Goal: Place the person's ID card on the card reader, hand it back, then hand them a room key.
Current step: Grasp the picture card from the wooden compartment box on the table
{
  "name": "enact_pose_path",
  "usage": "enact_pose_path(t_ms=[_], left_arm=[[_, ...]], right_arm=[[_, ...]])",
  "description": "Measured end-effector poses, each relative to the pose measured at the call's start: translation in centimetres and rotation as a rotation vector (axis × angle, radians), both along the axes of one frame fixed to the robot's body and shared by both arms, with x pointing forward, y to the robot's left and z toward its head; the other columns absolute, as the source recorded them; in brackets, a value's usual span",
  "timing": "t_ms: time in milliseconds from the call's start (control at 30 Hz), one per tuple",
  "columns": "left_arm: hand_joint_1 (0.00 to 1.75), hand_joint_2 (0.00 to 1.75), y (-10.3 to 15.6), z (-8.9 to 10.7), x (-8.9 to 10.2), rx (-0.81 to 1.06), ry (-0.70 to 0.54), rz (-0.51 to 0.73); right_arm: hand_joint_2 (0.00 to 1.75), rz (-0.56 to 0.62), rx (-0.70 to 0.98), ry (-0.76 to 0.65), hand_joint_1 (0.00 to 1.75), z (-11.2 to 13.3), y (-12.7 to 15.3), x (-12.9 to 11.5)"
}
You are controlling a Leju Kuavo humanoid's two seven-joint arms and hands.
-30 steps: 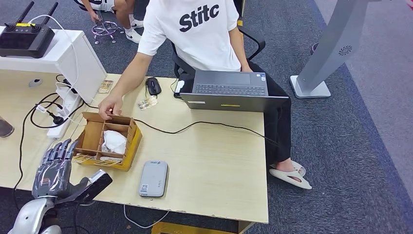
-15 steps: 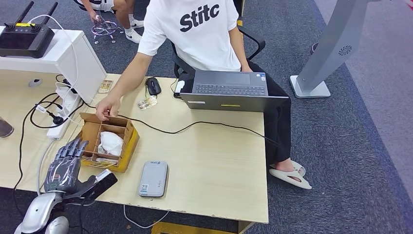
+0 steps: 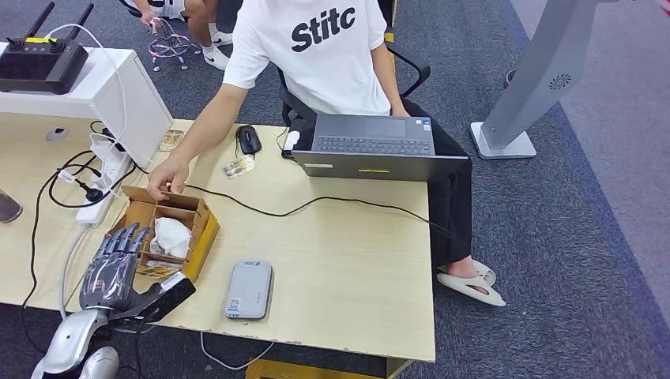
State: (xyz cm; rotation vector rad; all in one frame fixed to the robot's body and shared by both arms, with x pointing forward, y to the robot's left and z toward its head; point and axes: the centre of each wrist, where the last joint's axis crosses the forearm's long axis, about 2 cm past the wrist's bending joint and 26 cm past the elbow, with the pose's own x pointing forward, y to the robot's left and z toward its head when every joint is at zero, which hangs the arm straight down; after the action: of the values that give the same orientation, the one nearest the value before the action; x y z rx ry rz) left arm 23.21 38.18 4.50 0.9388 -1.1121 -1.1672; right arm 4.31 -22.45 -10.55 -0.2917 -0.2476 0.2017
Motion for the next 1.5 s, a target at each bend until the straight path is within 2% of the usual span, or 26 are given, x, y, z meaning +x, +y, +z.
enact_pose_path(t_ms=[33, 67, 333, 1200, 1300, 1500], left_arm=[[1.39, 1.75, 0.0, 0.0, 0.0, 0.000, 0.000, 0.000], [1.48, 1.75, 0.0, 0.0, 0.0, 0.000, 0.000, 0.000], [1.71, 1.75, 0.0, 0.0, 0.0, -0.009, 0.000, 0.000], [1.75, 1.75, -0.5, 0.0, 0.0, -0.008, 0.000, -0.007], [1.75, 1.75, -0.1, 0.7, 0.5, 0.002, -0.028, -0.005], [1.75, 1.75, 0.9, 3.3, 2.6, 0.028, -0.123, -0.006]], right_arm=[[1.75, 0.003, 0.001, 0.000, 0.00, 0.0, 0.0, 0.0], [1.75, 0.005, 0.002, -0.001, 0.00, 0.0, 0.0, 0.0], [1.75, 0.013, 0.004, -0.003, 0.00, 0.0, 0.0, 0.0], [1.75, 0.032, 0.004, 0.001, 0.00, 0.0, 0.1, 0.0], [1.75, 0.034, 0.005, 0.001, 0.00, 0.0, 0.1, 0.0], [1.75, 0.034, 0.005, 0.001, 0.00, 0.0, 0.1, 0.0]])
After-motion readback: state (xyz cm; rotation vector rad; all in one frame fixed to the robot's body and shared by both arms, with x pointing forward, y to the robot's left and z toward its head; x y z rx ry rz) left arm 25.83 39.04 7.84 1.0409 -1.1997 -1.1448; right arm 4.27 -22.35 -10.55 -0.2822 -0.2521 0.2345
